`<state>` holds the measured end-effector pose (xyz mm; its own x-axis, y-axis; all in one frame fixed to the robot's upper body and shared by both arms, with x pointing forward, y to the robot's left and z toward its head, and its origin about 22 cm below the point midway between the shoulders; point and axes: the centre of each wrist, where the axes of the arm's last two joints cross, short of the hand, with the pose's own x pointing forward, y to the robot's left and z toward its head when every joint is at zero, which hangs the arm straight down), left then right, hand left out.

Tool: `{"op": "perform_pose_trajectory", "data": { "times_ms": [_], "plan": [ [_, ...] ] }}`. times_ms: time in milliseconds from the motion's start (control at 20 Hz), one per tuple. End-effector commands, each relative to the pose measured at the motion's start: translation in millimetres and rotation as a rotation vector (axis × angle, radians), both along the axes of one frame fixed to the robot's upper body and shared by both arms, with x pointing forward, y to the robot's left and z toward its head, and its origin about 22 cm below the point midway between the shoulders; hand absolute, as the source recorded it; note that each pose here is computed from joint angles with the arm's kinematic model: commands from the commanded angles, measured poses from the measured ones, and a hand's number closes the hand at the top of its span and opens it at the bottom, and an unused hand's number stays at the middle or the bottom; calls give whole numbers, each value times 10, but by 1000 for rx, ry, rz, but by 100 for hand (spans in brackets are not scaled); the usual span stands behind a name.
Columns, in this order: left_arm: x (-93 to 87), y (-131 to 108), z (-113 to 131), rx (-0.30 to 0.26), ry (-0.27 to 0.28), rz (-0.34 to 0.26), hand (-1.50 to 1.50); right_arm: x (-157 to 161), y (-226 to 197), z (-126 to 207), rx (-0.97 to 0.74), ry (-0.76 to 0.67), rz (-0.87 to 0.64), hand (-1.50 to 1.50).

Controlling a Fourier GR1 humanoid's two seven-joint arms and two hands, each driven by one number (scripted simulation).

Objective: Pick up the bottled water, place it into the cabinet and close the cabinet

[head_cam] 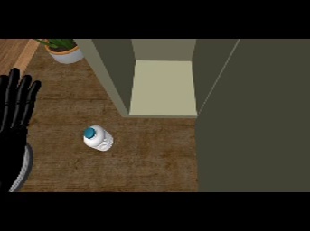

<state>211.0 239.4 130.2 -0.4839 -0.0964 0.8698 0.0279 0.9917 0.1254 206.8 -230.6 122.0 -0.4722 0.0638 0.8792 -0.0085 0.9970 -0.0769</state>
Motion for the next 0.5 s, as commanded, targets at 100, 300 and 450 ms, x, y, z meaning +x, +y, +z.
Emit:
{"op": "perform_pose_trajectory", "data": {
  "times_ms": [100, 300, 450],
  "plan": [
    [88, 173, 75, 29, -23, -333, -150, -111, 19, 19, -11, -2, 14, -150],
    [79, -46, -329, -136, 207, -673, -150, -174, 183, 12, 9, 51, 196, -150],
    [58, 286, -238, -163, 245, -757, -150, -342, 178, -3, 34, 93, 226, -150]
  ]
}}
